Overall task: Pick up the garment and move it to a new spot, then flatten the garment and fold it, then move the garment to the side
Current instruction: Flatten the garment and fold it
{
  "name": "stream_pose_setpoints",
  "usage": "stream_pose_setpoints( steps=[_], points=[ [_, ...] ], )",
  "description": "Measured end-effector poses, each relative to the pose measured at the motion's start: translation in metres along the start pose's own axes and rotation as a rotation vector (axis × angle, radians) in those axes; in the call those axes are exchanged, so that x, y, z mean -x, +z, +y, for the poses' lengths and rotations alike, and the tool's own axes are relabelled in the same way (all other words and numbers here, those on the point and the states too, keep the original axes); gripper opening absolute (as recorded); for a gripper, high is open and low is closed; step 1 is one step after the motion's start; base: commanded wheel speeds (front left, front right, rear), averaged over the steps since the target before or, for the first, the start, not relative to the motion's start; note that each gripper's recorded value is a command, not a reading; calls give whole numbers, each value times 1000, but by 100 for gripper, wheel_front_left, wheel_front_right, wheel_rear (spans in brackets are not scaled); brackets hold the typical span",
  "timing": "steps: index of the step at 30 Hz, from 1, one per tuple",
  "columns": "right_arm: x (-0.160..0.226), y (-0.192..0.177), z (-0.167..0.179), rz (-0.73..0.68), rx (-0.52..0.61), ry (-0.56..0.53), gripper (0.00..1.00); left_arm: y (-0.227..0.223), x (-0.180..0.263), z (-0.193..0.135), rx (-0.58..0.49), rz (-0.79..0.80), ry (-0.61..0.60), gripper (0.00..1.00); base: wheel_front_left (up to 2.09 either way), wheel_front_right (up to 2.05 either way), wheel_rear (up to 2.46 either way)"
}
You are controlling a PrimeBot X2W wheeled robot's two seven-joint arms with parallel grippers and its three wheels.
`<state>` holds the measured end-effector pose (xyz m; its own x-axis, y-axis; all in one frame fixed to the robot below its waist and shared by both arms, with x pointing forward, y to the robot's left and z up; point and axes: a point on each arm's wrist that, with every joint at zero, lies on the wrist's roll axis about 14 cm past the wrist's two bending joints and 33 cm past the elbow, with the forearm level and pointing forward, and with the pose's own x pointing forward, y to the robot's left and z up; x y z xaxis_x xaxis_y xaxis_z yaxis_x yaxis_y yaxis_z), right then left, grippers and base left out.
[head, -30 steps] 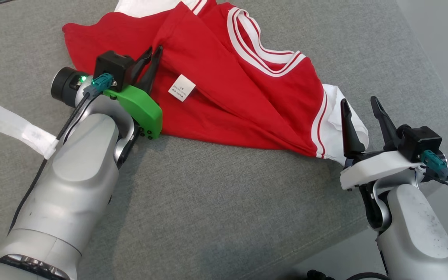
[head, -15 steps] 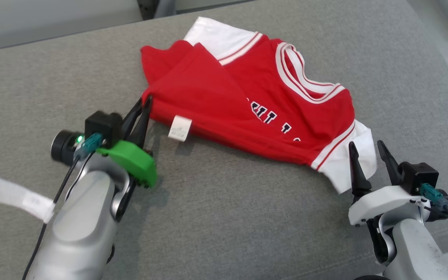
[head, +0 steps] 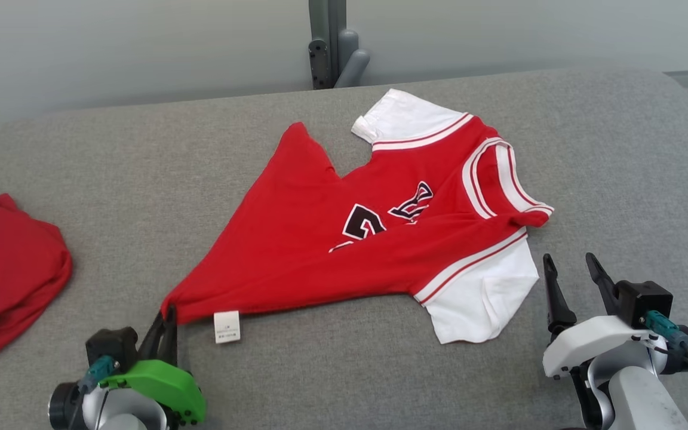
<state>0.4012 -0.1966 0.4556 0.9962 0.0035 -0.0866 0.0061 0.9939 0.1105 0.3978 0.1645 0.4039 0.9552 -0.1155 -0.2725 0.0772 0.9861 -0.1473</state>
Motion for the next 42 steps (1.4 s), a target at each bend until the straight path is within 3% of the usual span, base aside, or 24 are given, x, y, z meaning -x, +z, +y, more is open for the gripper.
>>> stream_pose_setpoints(
  steps=[1,2,3,12,27,42],
  points=[
    [0,2,0,-4,5,1,100,-3,5,1,10,4,10,45,0,0,0],
    [1,3,1,-7,9,4,100,-5,8,2,19,6,20,94,0,0,0],
    [1,4,2,-11,12,7,100,-8,12,3,29,8,31,100,0,0,0],
    [15,12,-2,-32,24,-4,100,-3,30,8,-6,-35,91,100,0,0,0],
    [39,12,3,-45,18,10,100,5,65,0,-42,-109,76,100,0,0,0],
    [33,2,18,-11,38,60,100,3,61,-12,-26,-102,32,100,0,0,0]
  ],
)
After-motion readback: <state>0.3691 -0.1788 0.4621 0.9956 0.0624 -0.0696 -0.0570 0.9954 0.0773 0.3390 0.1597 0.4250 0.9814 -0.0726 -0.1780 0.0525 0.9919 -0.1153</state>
